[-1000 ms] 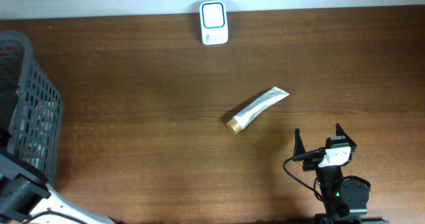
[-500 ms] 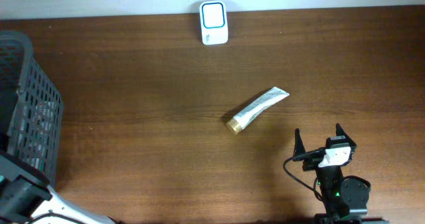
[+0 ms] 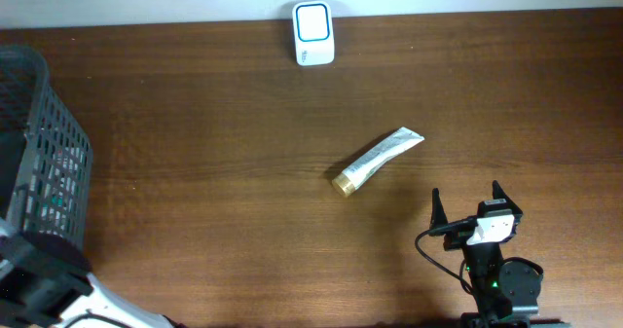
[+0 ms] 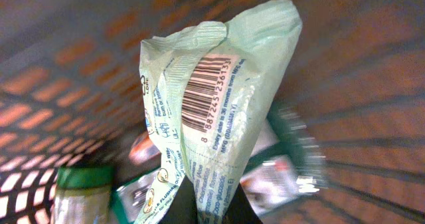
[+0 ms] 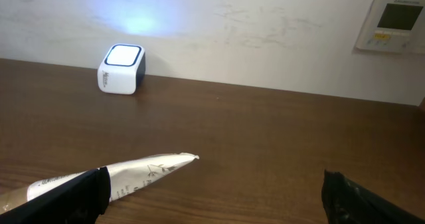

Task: Scan the item barcode
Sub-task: 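Carry the green packet with the left gripper and set it left of the tube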

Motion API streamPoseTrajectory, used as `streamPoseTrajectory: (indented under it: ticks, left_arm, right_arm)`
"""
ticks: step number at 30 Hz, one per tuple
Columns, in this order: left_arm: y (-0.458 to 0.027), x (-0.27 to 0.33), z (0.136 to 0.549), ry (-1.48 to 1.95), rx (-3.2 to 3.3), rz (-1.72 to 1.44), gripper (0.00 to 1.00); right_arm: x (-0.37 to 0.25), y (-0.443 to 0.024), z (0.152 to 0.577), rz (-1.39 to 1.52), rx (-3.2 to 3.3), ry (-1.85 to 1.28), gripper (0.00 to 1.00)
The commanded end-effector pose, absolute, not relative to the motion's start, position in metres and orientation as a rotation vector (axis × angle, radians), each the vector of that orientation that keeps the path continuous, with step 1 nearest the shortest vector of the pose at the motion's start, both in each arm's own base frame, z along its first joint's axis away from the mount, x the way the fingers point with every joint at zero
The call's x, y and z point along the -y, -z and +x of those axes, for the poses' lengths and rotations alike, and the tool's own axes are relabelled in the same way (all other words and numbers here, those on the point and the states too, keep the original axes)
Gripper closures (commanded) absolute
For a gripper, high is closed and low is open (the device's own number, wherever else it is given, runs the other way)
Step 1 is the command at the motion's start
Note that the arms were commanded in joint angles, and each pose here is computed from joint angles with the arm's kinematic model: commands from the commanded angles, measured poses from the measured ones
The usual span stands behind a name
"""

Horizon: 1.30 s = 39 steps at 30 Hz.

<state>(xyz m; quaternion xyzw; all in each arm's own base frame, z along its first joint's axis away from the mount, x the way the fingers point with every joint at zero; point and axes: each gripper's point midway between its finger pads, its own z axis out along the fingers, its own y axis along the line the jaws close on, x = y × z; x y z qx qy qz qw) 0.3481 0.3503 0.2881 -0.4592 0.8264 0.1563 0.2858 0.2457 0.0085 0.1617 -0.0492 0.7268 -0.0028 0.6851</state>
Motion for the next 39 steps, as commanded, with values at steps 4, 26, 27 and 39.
streamPoseTrajectory:
  ticks: [4, 26, 27, 39]
  left_arm:
    - [-0.414, -0.223, 0.379, -0.288, -2.056, -0.839, 1.0]
    - [-0.141, 0.134, 0.394, 0.054, -2.751, 0.146, 1.0]
    - [-0.132, 0.142, 0.392, 0.061, -2.745, 0.174, 1.0]
    - [-0.053, 0.191, 0.375, 0.078, -2.704, 0.345, 1.0]
  right_arm:
    - [-0.007, -0.158, 0.246, -0.098, -1.638, 0.007, 0.02]
    - [-0.007, -0.158, 0.246, -0.098, -1.638, 0.007, 0.02]
    - [-0.007, -0.158, 0.246, -0.098, -1.638, 0.007, 0.02]
    - [-0.007, -0.158, 0.246, -0.098, -1.638, 0.007, 0.02]
